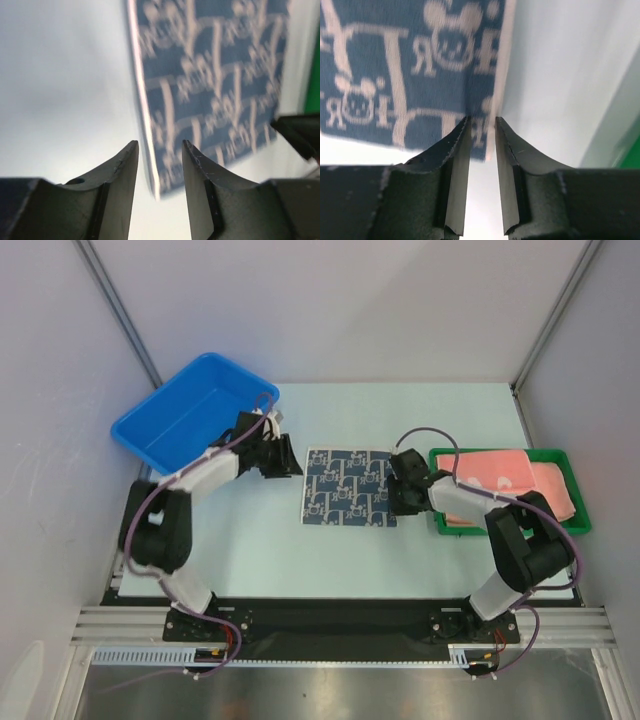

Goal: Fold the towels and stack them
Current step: Fold the towel

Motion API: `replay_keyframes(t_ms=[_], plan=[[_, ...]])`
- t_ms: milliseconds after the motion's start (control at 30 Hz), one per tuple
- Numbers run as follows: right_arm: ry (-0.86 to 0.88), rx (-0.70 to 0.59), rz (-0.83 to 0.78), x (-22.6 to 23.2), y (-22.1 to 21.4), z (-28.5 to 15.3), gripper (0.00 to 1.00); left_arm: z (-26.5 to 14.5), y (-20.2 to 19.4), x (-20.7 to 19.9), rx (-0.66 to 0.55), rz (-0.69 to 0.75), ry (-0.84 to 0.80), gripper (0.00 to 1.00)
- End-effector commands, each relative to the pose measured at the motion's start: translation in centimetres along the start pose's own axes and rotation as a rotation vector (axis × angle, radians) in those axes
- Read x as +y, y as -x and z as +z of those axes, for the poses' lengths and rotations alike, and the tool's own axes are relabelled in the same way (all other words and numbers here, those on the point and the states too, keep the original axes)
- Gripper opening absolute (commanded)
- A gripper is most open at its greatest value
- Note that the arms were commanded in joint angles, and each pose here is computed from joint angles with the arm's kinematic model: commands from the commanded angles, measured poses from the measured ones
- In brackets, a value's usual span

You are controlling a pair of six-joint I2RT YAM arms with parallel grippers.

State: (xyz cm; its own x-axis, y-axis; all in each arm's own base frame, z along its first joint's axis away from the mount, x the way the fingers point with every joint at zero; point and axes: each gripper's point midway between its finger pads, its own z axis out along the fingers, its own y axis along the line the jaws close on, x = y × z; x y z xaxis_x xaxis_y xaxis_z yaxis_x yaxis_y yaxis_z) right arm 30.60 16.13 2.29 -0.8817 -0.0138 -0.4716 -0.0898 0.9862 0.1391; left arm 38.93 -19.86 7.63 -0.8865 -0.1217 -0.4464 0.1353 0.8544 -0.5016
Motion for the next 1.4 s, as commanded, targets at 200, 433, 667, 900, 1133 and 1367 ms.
replay_keyframes(t_ms=[200, 433, 667, 900, 1133, 1367], plan=[[0.019, -0.032, 0.041, 0.1, -1.1, -4.7, 0.36, -4.1, -10.0, -0.9, -0.001, 0.005, -0.067, 0.46], [0.058, -0.024, 0.054, 0.6, -2.1, -3.7, 0.40, -2.6, -11.1, -1.9, -0.016, -0.109, -0.164, 0.47], [0.066, 0.017, 0.090, 0.4, -4.5, -2.1, 0.41, -0.7, -13.0, -0.2, 0.052, -0.123, -0.079, 0.45], [0.062, 0.034, 0.091, -0.1, -6.4, -1.3, 0.39, 0.2, -14.6, 1.6, 0.071, -0.132, -0.014, 0.41], [0.074, 0.014, 0.086, 0.3, -5.7, -1.3, 0.41, 0.3, -14.6, 2.1, 0.064, -0.130, 0.015, 0.37], [0.066, 0.028, 0.062, 0.0, -6.2, -1.1, 0.37, 0.5, -14.5, 2.4, 0.073, -0.118, 0.031, 0.27]])
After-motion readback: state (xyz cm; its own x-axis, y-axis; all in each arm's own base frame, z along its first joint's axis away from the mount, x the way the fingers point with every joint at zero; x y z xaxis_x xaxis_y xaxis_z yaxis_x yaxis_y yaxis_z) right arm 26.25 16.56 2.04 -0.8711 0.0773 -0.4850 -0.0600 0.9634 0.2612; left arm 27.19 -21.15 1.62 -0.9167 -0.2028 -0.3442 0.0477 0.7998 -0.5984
